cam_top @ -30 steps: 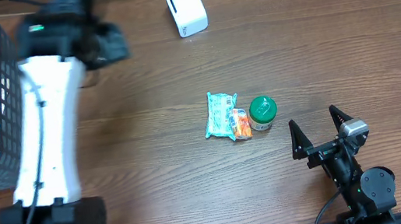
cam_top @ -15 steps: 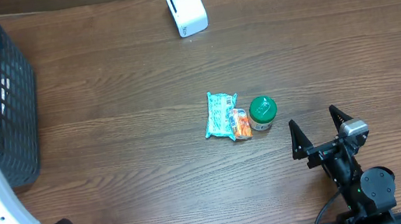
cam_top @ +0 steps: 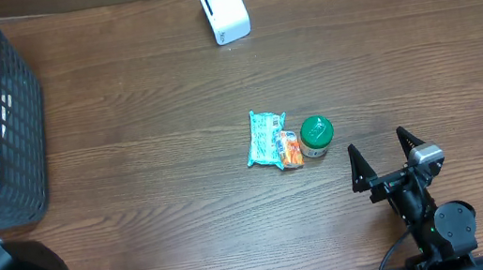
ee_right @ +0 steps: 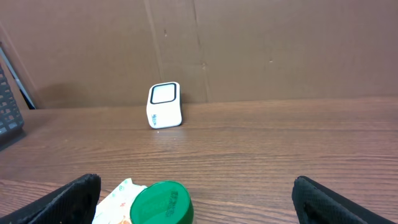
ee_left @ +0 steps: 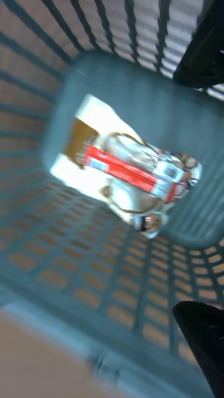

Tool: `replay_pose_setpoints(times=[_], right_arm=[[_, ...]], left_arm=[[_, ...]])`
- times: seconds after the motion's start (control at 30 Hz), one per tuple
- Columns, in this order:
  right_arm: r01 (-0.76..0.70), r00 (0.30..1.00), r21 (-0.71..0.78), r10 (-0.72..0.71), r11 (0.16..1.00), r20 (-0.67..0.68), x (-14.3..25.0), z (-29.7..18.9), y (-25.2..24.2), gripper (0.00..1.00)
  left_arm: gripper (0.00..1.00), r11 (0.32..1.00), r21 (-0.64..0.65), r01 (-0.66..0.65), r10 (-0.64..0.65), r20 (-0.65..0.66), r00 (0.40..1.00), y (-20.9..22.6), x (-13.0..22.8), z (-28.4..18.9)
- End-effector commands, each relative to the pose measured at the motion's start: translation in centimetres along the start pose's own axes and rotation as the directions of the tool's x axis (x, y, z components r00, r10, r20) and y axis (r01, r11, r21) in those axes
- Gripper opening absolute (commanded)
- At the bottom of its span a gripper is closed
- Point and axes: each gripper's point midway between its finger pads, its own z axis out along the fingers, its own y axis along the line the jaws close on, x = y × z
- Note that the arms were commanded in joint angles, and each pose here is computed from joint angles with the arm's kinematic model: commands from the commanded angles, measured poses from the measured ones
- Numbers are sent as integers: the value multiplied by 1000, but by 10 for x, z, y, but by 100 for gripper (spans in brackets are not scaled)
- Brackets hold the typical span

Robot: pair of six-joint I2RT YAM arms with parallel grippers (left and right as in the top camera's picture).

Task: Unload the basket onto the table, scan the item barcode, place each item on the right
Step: 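Reach the left gripper back into the grey basket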

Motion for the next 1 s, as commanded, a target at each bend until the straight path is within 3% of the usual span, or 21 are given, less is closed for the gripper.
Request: replay_pose_setpoints(times=[0.0, 0.37, 0.73, 0.83, 0.87, 0.9, 0.97], right_arm=[[-4, 1000, 12, 4, 1000, 3, 2, 0, -3, 100], [-4, 1000, 12, 4, 1000, 3, 2, 0, -3, 100], [-4, 1000, 12, 4, 1000, 3, 2, 0, -3, 100], [-4, 1000, 12, 4, 1000, 3, 2, 0, -3, 100], [-4, 1000, 12, 4, 1000, 3, 2, 0, -3, 100], [-4, 1000, 12, 4, 1000, 3, 2, 0, -3, 100], [-4, 1000, 12, 4, 1000, 3, 2, 0, -3, 100]], left_arm=[[100, 999, 33, -36, 39, -97, 994, 2, 19, 47], [100, 956, 231, -182, 247, -293, 924, -38, 91, 181], [100, 944, 263, -200, 285, -338, 897, -48, 120, 225], [95, 942, 272, -196, 286, -346, 894, -50, 124, 227], [86, 941, 276, -195, 288, -352, 891, -51, 125, 226], [71, 940, 279, -195, 290, -356, 888, -52, 126, 225], [59, 939, 284, -196, 294, -363, 884, -53, 128, 224]])
